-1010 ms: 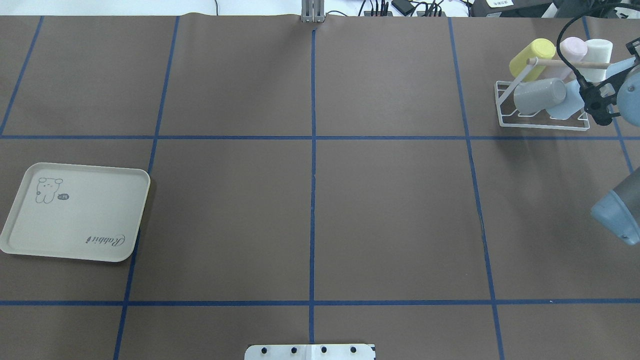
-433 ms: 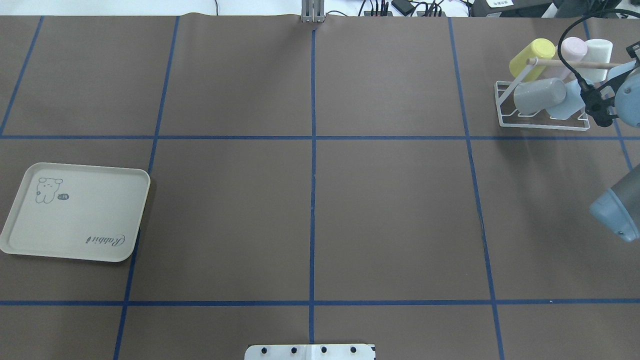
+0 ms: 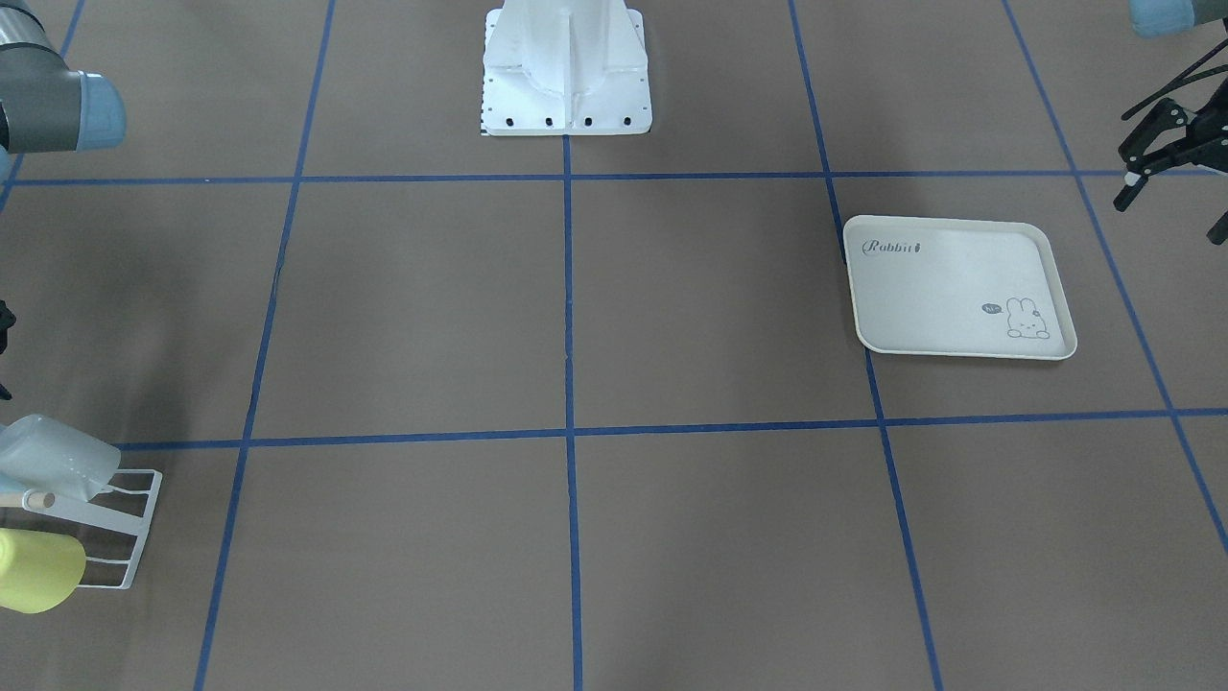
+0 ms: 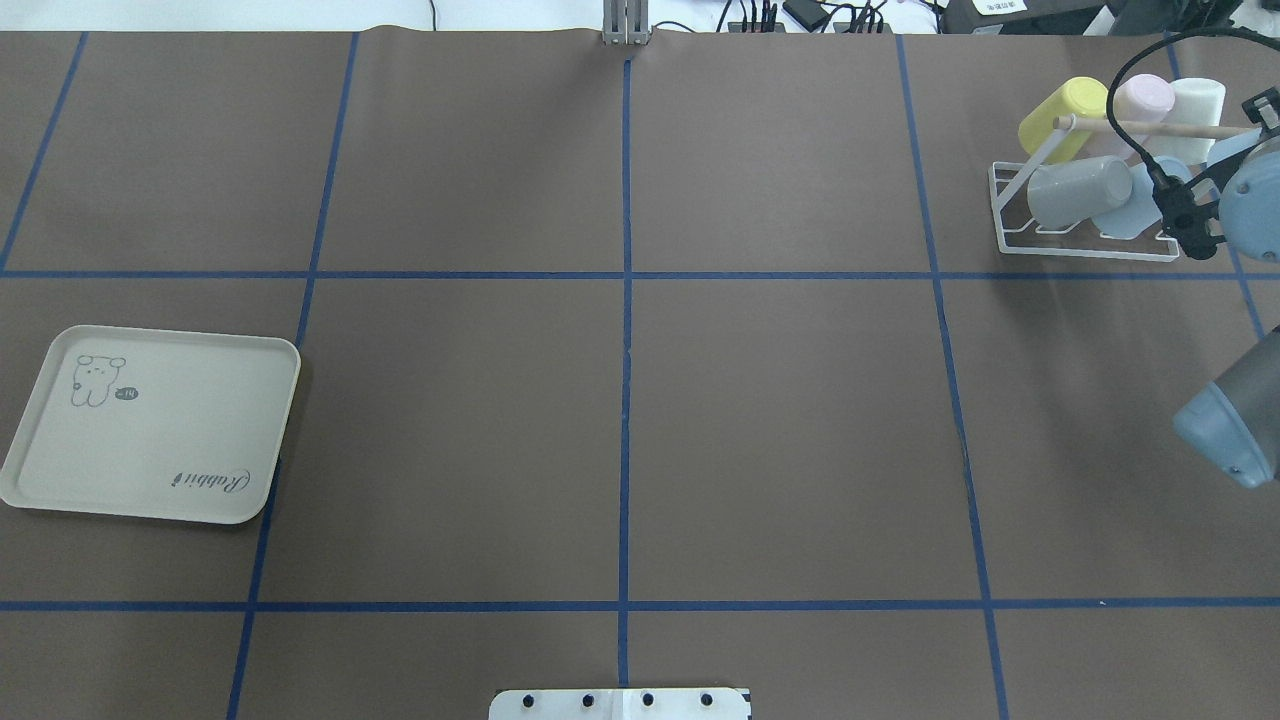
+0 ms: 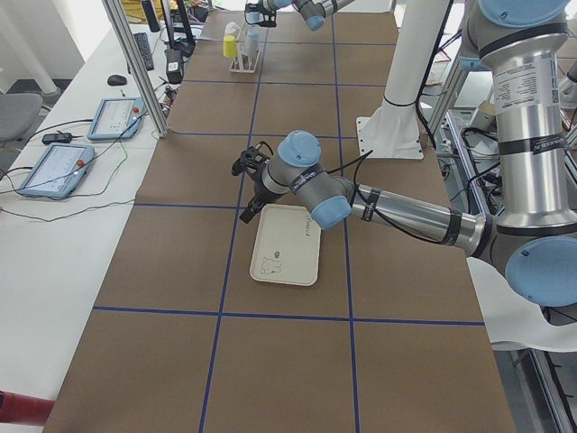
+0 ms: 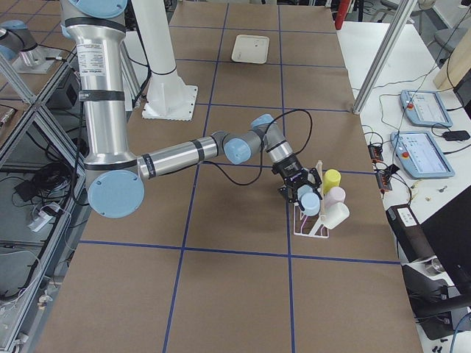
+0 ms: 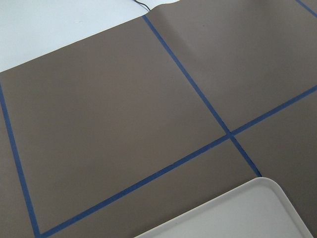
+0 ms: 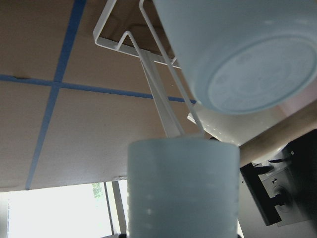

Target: Transfer IKEA cup to right arm and place on rack

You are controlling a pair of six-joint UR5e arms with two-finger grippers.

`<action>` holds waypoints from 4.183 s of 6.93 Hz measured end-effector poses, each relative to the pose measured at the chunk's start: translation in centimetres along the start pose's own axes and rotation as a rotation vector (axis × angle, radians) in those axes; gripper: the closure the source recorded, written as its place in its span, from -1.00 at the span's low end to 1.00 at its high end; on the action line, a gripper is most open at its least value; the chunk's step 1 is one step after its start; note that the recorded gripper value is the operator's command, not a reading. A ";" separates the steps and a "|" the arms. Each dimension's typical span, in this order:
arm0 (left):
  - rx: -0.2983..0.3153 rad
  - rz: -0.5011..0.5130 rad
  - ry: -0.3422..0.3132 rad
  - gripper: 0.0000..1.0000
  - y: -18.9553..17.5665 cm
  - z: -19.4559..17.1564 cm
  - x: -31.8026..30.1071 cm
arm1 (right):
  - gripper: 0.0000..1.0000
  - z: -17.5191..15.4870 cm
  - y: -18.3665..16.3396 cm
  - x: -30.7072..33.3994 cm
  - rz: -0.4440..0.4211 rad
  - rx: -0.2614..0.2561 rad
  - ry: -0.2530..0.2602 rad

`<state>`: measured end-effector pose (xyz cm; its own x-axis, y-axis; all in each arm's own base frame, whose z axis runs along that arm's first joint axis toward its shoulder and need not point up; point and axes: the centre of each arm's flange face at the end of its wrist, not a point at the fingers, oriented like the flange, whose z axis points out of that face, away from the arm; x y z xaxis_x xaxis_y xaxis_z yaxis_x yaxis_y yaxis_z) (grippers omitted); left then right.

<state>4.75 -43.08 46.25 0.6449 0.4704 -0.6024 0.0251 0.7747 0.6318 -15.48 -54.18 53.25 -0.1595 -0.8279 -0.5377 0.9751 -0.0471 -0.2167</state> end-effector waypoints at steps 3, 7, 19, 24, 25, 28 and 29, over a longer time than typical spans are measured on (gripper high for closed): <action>0.000 0.000 0.000 -1.00 0.0 0.0 0.0 | 0.22 0.4 -1.1 -0.5 -0.028 -0.018 -0.001; -0.002 -0.002 -0.001 -1.00 0.1 0.1 -0.1 | -0.92 0.5 -2.8 -0.6 -0.076 -0.050 0.013; 0.015 0.008 0.002 -1.00 0.1 -0.3 0.0 | -0.98 1.8 11.5 0.8 0.398 0.305 -0.152; -0.014 0.015 -0.009 -1.00 2.3 -0.3 -0.8 | -0.99 4.7 18.3 -15.1 1.603 0.363 -0.765; -0.031 0.027 -0.016 -1.00 3.1 -0.1 -1.2 | -0.99 4.8 18.3 -17.2 1.726 0.366 -0.901; -0.152 -0.130 -0.129 -1.00 7.9 0.3 -8.6 | -0.99 5.8 17.6 -19.7 1.815 0.246 -1.154; -0.192 -0.169 -0.176 -1.00 9.7 -0.9 -11.9 | -0.99 5.9 17.5 -20.0 1.819 0.222 -1.183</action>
<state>-3.35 -40.85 59.12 0.7670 0.2606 -0.5864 0.0089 0.9094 0.4158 5.72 -41.74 65.06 0.7594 0.1097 0.6413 -0.0812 0.9940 -0.0739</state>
